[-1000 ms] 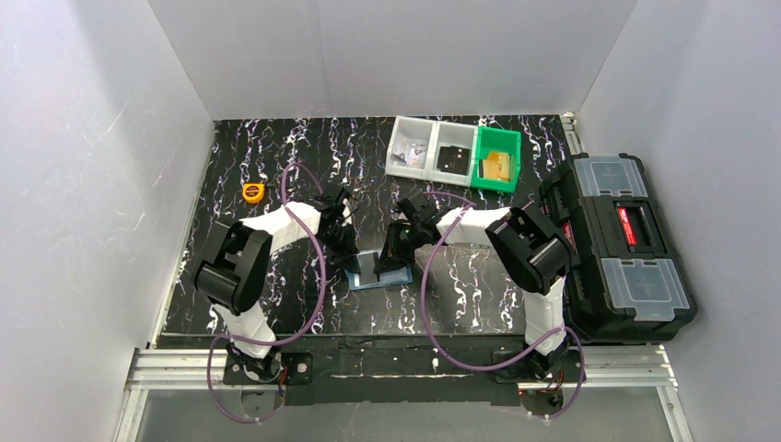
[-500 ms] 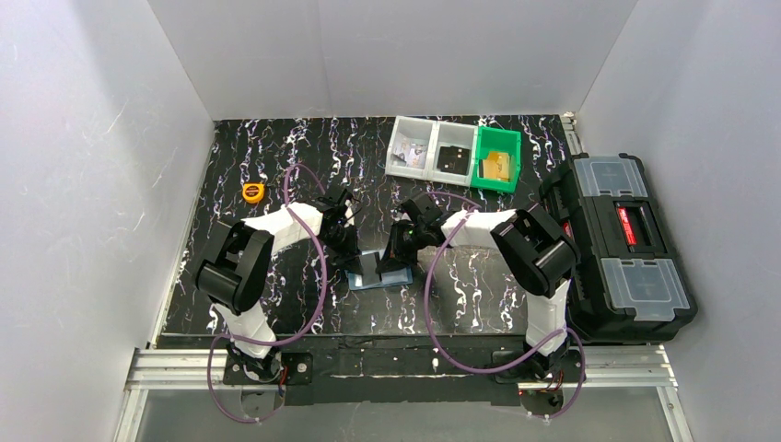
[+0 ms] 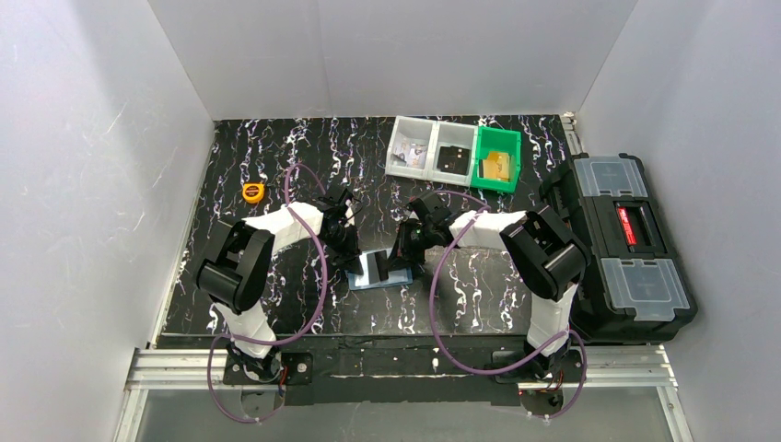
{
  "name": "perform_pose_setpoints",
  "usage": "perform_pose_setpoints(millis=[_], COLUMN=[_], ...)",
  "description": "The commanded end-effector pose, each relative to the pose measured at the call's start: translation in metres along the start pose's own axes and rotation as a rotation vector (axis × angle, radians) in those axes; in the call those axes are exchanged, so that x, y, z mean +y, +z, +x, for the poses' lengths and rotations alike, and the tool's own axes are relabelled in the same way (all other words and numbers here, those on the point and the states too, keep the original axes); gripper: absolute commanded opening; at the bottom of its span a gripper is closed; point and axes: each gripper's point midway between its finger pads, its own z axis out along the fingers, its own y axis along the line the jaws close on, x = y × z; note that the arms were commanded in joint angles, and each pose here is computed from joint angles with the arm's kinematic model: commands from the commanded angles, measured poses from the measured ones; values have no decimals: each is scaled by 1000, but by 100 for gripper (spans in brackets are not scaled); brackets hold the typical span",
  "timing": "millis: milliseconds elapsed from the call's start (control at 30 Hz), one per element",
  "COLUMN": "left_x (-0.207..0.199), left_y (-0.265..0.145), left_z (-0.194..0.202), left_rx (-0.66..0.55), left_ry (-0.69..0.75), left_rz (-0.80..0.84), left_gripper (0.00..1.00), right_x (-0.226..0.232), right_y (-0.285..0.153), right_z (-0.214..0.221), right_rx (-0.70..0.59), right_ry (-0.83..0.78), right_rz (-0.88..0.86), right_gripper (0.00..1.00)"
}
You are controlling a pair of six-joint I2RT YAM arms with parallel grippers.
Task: Take the credit cards out of the card holder
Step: Remove the credit card from the card holder.
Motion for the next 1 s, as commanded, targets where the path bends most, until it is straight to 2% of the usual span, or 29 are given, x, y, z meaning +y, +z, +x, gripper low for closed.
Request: perform_pose_setpoints(millis=[0, 67, 133, 300, 367, 567, 967], left_x=[56, 54, 54, 51, 51, 53, 47], left_y=[22, 22, 22, 22, 22, 20, 11], left_z=[29, 29, 29, 29, 29, 28, 23], left_rx=[100, 102, 107, 112, 114, 108, 79], left_ry=[-4, -1, 2, 5, 9, 14, 21], left_rz=[-232, -226, -222, -209, -210, -224, -212], left_gripper=[0, 0, 0, 0, 0, 0, 0], right_x=[-9, -5, -1, 3, 2, -1, -5], right_y=[-3, -2, 1, 9, 11, 2, -36], right_z=[-7, -7, -7, -8, -7, -13, -22], right_rx=[-43, -34, -18, 15, 27, -27, -110], right_ry=[-8, -11, -9, 7, 17, 0, -77], right_rz=[23, 3, -18, -43, -42, -11, 34], right_gripper=[4, 15, 22, 24, 22, 2, 1])
